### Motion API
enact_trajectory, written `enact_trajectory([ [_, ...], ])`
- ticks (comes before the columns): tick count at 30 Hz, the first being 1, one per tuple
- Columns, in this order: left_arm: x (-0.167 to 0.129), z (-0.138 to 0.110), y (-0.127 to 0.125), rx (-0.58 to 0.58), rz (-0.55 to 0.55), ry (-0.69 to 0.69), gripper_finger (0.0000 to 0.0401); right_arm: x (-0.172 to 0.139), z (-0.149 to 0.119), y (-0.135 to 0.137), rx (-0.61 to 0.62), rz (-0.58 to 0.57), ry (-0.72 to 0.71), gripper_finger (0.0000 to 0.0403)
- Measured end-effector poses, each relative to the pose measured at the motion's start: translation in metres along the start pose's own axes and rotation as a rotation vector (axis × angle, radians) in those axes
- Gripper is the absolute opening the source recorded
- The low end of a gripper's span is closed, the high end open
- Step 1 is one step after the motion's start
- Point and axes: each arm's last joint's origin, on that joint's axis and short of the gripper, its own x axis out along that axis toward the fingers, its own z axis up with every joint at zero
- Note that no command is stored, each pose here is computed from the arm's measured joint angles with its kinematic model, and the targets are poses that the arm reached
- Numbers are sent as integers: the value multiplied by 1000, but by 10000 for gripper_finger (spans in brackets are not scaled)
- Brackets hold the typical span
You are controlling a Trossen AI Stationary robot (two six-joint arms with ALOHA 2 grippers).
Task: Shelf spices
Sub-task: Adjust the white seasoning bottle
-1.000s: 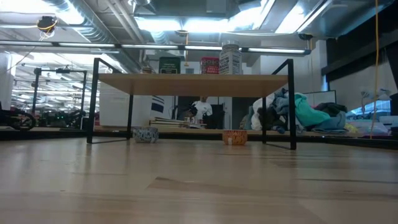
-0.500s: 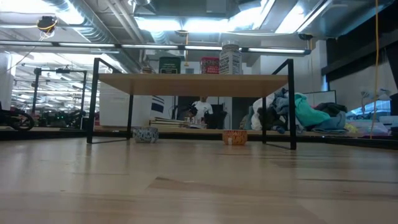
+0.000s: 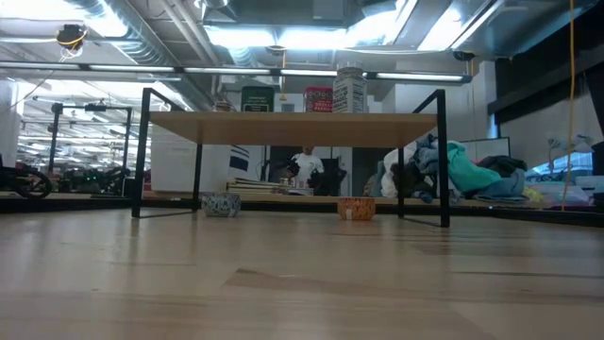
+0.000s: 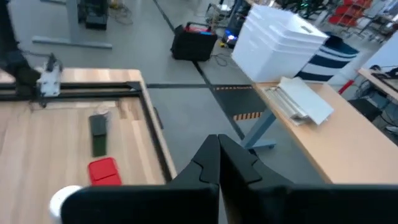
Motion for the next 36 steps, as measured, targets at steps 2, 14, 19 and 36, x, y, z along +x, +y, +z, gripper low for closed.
enact_trajectory([
  [2, 7, -2, -7, -2, 2, 16, 185, -2, -2, -9, 10, -13, -16, 0],
  [14, 59, -11, -44, 25, 48, 27, 185, 22, -15, 7, 12, 231, 45, 0],
  [19, 86, -23, -53, 38, 49, -63, 185, 51, -9, 39, -45, 303, -7, 0],
  [36, 108, -85, -19, -110, 145, -160, 185, 71, -61, 106, 1, 360, -267, 0],
])
